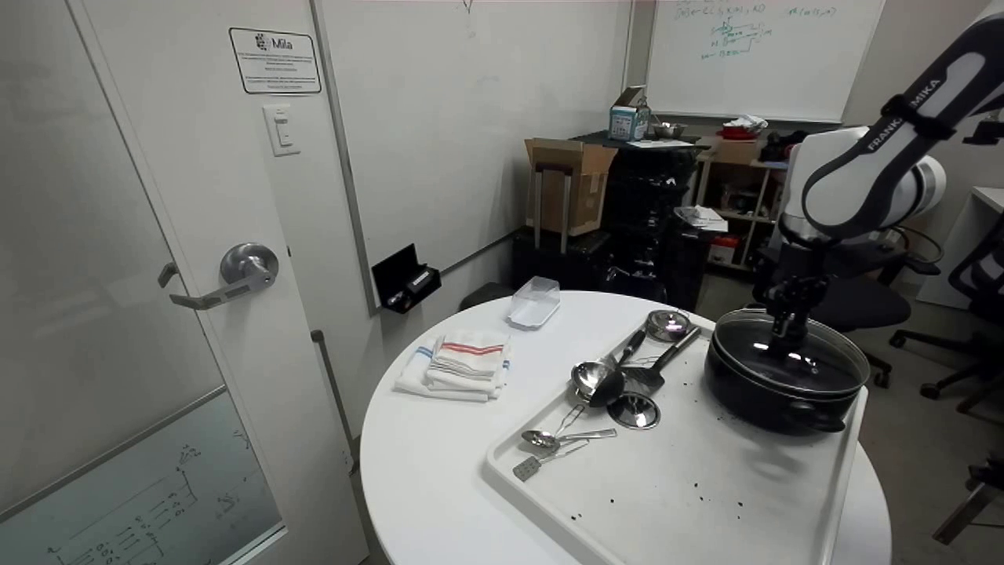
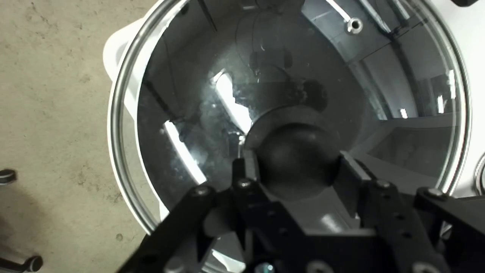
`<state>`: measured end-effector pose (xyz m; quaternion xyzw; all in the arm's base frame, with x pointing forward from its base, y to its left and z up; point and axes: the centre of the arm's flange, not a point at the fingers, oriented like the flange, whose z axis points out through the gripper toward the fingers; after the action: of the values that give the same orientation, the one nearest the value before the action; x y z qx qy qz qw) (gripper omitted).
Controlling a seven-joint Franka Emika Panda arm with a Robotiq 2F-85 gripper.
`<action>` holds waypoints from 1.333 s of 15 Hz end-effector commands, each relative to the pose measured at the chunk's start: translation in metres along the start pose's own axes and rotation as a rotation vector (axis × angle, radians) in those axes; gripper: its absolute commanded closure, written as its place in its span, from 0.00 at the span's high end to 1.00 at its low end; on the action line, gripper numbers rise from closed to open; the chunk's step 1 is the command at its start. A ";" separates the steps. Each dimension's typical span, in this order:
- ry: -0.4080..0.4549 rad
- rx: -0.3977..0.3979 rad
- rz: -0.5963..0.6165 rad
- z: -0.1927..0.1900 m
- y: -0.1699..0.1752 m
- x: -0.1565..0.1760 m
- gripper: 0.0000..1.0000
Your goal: Put the lid on the pot
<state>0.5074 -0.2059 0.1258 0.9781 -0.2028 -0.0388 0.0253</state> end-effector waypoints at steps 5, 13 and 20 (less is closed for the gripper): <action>-0.002 0.018 0.013 0.000 -0.008 0.008 0.26; 0.002 0.025 -0.003 0.000 -0.018 0.007 0.26; 0.001 0.035 -0.003 0.000 -0.020 0.008 0.84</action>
<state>0.5132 -0.1937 0.1186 0.9799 -0.1945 -0.0410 0.0189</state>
